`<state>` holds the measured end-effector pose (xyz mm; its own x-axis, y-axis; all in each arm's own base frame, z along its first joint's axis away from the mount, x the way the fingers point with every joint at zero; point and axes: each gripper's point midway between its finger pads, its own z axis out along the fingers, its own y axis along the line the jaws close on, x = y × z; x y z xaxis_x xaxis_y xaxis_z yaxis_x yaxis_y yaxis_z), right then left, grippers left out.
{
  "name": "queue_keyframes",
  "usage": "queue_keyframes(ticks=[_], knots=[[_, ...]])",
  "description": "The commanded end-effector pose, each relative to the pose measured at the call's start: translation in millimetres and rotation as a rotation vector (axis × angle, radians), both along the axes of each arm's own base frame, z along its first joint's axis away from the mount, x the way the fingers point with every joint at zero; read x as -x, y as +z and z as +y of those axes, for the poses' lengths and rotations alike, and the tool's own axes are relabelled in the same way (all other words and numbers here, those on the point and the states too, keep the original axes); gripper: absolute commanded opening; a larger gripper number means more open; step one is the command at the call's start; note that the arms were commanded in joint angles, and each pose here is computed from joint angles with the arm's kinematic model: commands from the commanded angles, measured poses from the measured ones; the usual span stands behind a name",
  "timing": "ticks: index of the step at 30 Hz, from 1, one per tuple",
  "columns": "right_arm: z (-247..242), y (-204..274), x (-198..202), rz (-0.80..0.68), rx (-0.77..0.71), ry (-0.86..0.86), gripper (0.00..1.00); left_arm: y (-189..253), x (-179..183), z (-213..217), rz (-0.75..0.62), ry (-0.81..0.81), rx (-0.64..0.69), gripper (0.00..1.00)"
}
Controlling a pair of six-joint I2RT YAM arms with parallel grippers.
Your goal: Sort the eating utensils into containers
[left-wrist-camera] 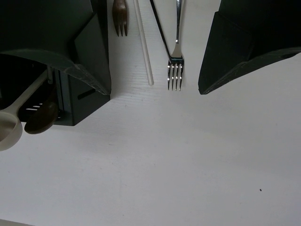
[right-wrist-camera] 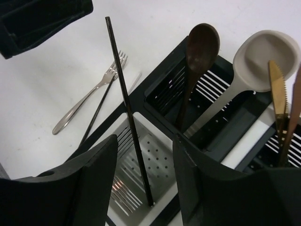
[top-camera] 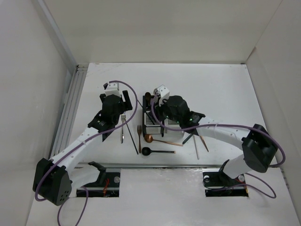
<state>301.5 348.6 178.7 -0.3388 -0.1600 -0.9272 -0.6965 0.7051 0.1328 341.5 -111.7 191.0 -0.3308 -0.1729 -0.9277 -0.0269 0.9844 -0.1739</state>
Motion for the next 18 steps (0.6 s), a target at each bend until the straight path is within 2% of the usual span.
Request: queue_keyframes(ticks=[1,6,9,12,14,15,16,18], knots=[[-5.5,32.1,5.3,-0.063,-0.041,-0.001,0.56,12.8,1.2,7.5,-0.047,0.022,0.004,0.72],[-41.8,90.6,9.1,-0.124,-0.075,-0.121,0.59,10.8,2.1,8.0,-0.039,0.022,0.0,0.72],[-87.5,86.5,27.7,-0.021,0.005,-0.246,0.6,9.8,3.8,10.6,-0.041,0.031,-0.003,0.72],[-132.9,40.7,60.7,0.2,0.161,-0.365,0.56,8.3,3.5,12.1,-0.045,0.039,-0.005,0.73],[-159.3,0.8,87.8,0.352,0.279,-0.423,0.46,4.6,4.1,12.4,-0.042,0.039,-0.006,0.73],[-162.9,-3.2,97.8,0.427,0.221,-0.465,0.45,0.4,5.3,13.0,-0.034,0.039,-0.01,0.73],[-157.6,-8.6,110.4,0.498,0.184,-0.42,0.45,0.3,5.3,13.0,-0.034,0.039,-0.01,0.73],[-170.3,-23.5,123.7,0.591,0.124,-0.436,0.45,0.4,5.3,12.7,-0.034,0.042,-0.002,0.73]])
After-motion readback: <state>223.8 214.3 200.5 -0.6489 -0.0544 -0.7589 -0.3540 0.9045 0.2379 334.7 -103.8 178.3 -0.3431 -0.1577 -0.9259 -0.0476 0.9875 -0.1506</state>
